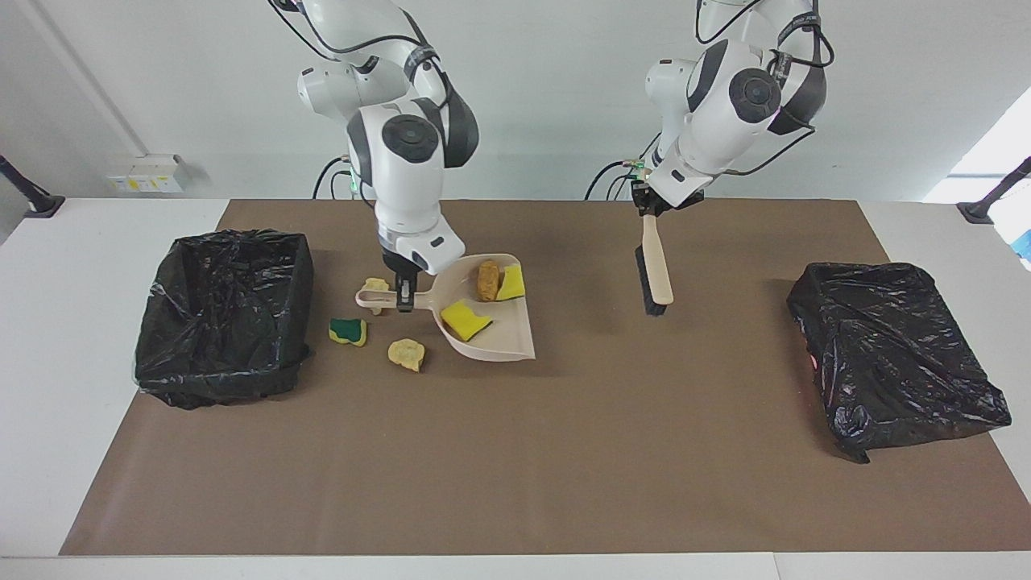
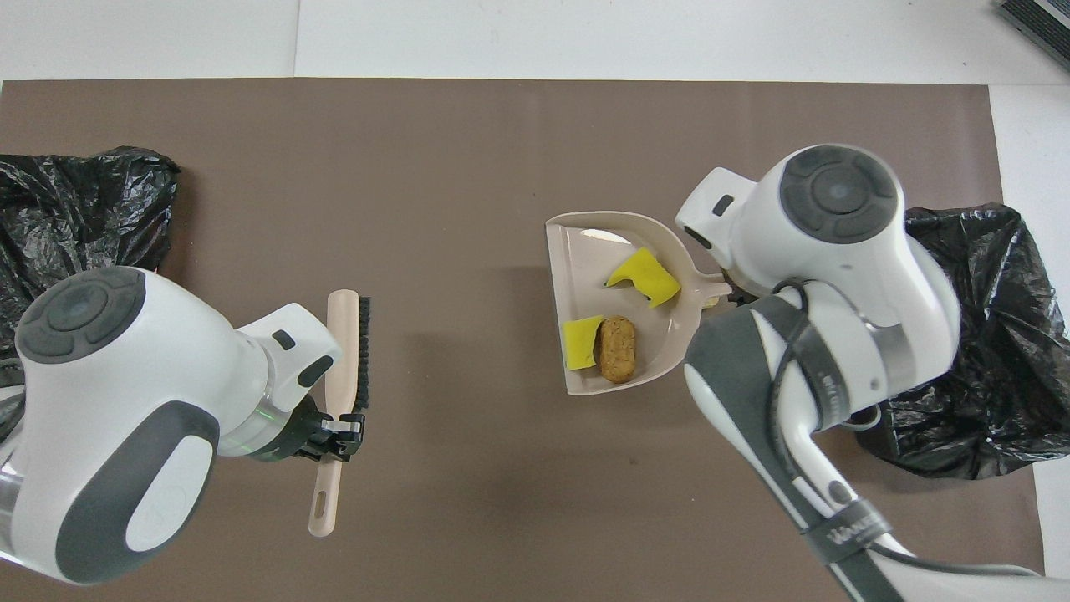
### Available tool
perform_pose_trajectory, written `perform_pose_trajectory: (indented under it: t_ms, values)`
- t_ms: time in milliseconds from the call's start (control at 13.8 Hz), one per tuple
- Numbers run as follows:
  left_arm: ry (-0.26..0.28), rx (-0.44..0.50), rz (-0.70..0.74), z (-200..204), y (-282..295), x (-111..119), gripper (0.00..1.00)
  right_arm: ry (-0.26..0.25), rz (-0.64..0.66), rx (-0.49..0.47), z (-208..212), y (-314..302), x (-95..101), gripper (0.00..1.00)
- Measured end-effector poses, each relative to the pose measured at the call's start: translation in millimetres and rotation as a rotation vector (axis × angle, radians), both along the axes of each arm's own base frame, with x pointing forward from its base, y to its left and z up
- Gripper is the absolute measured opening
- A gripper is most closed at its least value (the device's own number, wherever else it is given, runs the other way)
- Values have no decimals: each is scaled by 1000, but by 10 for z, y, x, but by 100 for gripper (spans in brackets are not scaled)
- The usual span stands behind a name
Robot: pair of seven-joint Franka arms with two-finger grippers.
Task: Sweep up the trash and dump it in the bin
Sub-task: 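Carry the loaded dustpan to the black bag with the right gripper, then tip the dustpan over the black bag with the right gripper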
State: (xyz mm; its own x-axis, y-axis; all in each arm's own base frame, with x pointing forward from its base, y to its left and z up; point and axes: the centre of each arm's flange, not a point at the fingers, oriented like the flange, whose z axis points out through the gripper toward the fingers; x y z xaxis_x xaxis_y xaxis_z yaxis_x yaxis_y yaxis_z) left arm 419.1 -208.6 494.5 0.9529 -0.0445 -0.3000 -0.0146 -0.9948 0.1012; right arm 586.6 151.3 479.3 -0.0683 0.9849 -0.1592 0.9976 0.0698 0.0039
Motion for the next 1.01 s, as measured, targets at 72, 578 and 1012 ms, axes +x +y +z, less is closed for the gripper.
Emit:
perform_pose_trajectory:
  t_ms: [72,578,1012]
  values:
    - [-13,13,8,26,-146,-69,26,2,1,5,158,-252,66,32]
    - [-120,37,50,-241,-1393,-600,26,49,82,-5,645,-2112,192,32]
    - [-111,43,81,-961,-2072,-878,26,45,69,-220,810,-3482,16,32]
